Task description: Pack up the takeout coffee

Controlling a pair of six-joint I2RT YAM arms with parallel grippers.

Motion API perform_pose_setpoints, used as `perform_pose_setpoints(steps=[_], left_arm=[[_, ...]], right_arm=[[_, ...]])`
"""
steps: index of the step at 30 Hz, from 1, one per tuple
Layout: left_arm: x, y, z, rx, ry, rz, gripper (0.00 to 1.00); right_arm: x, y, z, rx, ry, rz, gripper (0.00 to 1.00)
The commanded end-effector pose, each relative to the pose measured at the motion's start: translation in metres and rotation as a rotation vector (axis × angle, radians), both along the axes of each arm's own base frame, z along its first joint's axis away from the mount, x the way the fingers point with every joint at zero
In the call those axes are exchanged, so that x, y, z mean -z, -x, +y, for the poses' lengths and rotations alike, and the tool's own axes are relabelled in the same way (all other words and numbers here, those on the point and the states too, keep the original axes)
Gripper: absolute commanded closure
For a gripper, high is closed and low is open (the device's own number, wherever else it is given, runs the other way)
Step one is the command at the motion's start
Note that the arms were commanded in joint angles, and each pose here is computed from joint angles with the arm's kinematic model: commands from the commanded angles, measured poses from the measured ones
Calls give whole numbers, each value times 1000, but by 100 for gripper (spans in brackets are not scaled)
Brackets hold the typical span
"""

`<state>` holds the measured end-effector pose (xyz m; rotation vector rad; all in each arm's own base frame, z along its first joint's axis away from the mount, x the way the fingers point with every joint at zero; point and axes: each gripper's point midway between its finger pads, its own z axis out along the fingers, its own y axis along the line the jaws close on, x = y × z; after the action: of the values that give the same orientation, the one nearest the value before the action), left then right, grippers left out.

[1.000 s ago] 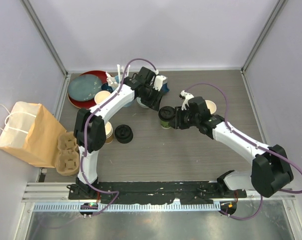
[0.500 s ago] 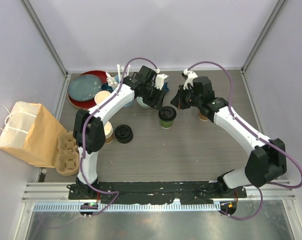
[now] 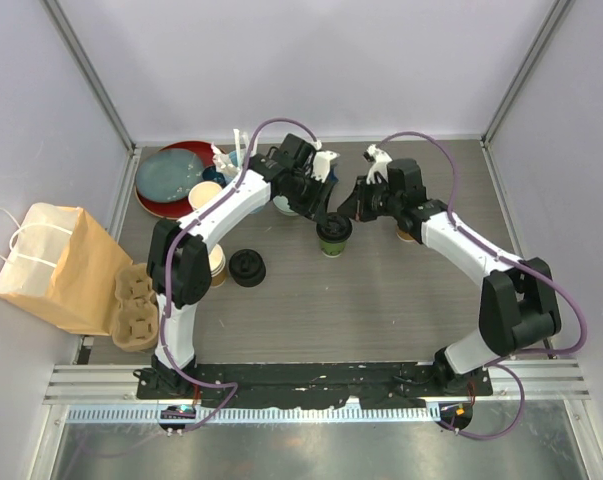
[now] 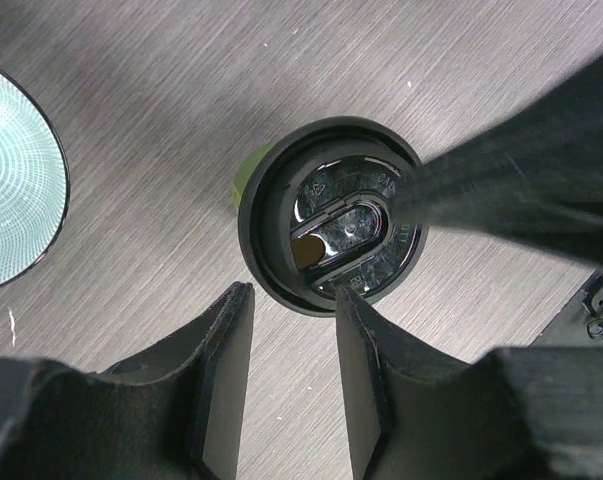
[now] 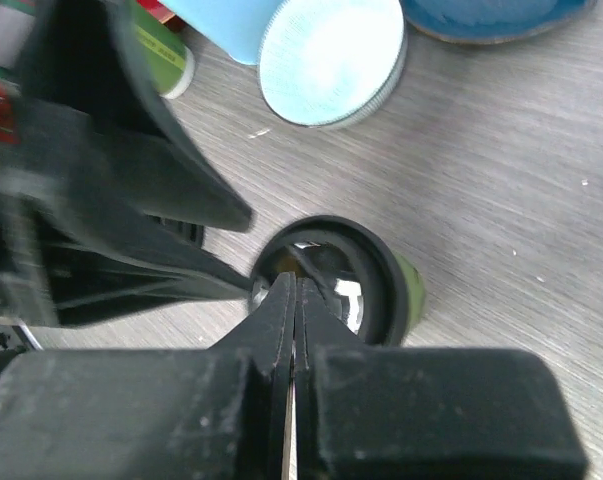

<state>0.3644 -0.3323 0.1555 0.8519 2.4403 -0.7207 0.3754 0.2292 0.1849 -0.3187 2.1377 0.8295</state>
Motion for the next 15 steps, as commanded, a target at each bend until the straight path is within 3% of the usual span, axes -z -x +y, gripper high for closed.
perform_pose_setpoints(steps=[1, 6, 15], left_arm=[[-4, 2, -2, 5, 19, -13, 59], [12, 2, -1, 9, -9, 12, 62], [-3, -1, -2, 14, 7, -21, 64]], right_arm=[[48, 3, -12, 10, -70, 77, 99], [89, 19, -13, 1, -53, 171, 99], [19, 18, -6, -19, -40, 36, 99]])
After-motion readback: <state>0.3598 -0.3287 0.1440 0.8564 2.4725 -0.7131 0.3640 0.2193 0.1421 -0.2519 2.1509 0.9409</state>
